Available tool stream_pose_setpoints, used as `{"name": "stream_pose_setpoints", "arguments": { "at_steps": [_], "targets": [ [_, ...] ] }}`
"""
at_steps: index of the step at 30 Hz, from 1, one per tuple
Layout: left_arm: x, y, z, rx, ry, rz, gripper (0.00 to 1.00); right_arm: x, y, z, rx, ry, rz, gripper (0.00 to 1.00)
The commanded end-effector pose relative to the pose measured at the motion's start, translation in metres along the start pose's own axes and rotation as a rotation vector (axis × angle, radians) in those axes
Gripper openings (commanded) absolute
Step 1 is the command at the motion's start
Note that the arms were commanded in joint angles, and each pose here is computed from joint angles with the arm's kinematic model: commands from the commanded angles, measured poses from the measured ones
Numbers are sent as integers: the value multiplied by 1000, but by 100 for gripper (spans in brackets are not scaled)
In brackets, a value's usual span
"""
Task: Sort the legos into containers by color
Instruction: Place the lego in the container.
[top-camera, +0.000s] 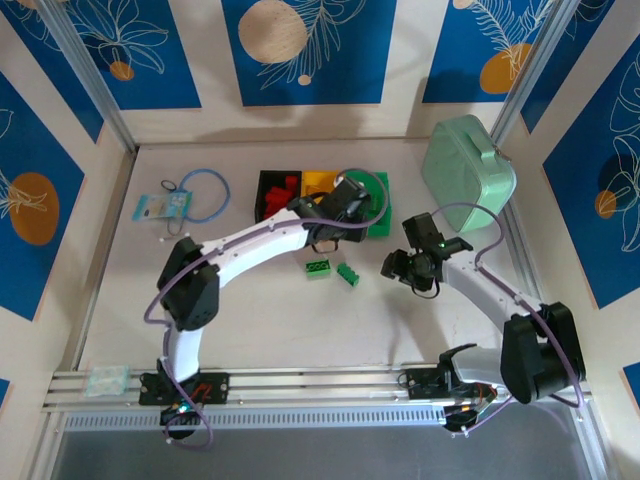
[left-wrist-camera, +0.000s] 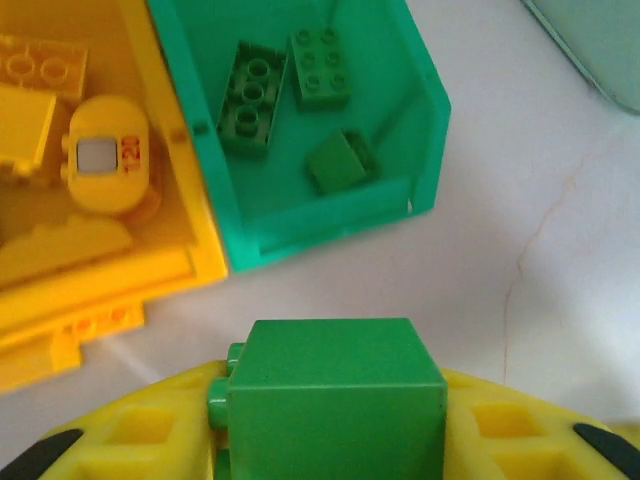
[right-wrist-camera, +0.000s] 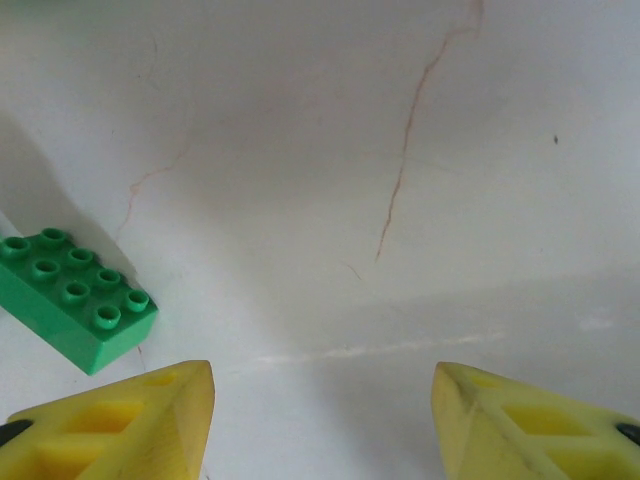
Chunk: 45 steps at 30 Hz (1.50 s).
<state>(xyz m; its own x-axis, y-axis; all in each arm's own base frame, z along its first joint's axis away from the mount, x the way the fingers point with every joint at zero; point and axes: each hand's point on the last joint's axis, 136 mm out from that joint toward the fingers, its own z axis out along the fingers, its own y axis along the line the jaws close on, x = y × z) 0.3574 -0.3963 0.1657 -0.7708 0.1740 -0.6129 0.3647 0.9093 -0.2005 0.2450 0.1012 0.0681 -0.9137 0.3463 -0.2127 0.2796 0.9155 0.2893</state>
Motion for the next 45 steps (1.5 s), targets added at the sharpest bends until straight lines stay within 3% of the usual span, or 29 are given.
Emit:
{"name": "stream_pose_setpoints", "arguments": {
  "at_steps": [1,11,16,18,20,29,34,38,45],
  "targets": [
    [-9,-1,26,22,25,59,39,9,2,0,-29,5,12,60],
    [-54,-7,75,68,-20,42,40,17,8,1,-41,14,-13,60],
    [-57,-8,83,74,-8,60,49,16,8,-2,-36,8,-26,60],
    [-60,-22,76,143,-13,94,61,16,9,-3,-40,7,-31,63],
    [-66,-30,62,164,-43,121,65,16,9,-4,-45,7,-40,64],
    [-85,-23,-14,164,-186,135,68,12,30,-12,-106,0,-121,68],
    [-64,1,-51,161,-257,93,68,12,49,-14,-142,5,-211,69],
    [-28,29,-61,121,-231,54,68,15,76,-13,-192,26,-319,69],
    [45,81,-69,49,-181,-61,68,16,99,9,-99,114,-427,64]
  ]
}}
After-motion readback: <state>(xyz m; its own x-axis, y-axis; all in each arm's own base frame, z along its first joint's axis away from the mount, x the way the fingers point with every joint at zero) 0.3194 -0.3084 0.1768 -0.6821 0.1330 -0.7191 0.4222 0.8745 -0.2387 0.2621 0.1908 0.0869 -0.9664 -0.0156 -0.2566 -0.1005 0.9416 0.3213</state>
